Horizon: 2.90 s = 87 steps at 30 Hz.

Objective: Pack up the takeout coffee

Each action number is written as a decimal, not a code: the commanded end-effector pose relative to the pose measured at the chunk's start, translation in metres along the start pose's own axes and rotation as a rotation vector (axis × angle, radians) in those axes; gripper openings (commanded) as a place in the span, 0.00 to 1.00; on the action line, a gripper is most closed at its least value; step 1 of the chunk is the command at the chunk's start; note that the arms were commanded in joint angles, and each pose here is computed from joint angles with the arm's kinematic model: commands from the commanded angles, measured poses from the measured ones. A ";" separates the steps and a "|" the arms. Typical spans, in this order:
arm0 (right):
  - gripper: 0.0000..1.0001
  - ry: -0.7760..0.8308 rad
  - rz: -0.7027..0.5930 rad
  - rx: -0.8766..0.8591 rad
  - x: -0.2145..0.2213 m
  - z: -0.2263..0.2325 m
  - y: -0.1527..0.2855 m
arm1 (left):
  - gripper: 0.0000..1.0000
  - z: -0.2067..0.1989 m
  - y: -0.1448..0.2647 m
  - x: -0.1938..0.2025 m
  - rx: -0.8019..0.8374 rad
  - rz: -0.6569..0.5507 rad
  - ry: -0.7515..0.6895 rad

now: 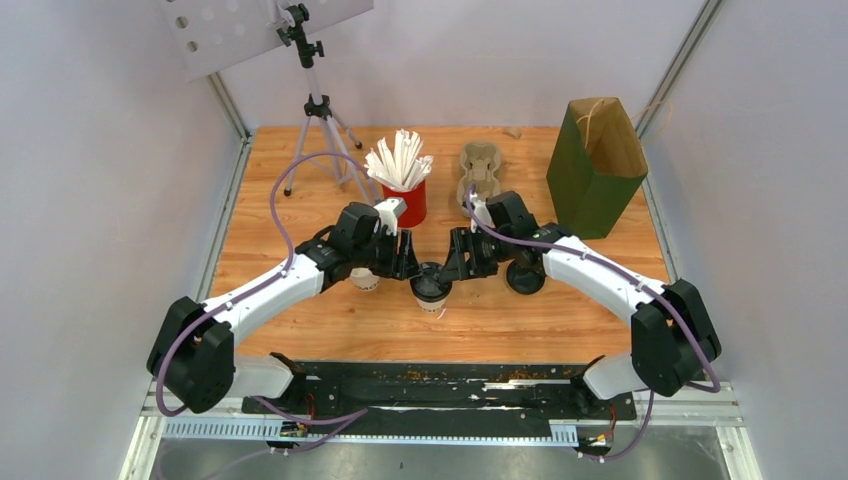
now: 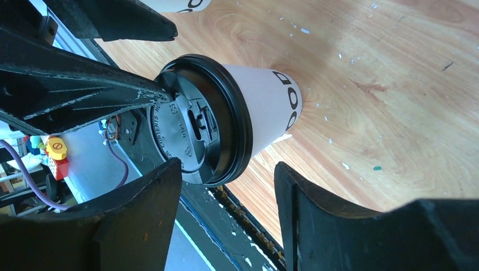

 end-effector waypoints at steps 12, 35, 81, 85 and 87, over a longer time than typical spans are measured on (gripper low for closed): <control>0.31 0.004 -0.001 0.007 0.007 -0.010 -0.019 | 0.47 0.003 0.003 0.013 0.008 0.057 0.007; 0.31 0.136 0.032 -0.008 -0.010 -0.020 -0.021 | 0.50 -0.005 0.021 -0.003 -0.017 -0.043 0.072; 0.45 0.169 0.075 0.065 -0.030 0.045 -0.018 | 0.64 -0.022 0.073 -0.036 -0.015 -0.095 -0.102; 0.40 0.181 0.072 0.079 -0.030 0.043 -0.016 | 0.58 -0.015 0.069 -0.029 -0.044 -0.065 -0.076; 0.40 0.186 0.067 0.074 -0.032 0.045 -0.015 | 0.56 -0.008 0.068 -0.020 -0.072 -0.039 -0.053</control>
Point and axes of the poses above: each gripper's point midway between its finger pads, its own y axis back along the fingers, its own z axis along the line the jaws close on, x = y × z, the point moved 3 cm from there along y, back along the fingers, and after that the axes turned 5 degrees about y, right-handed, at the moved point
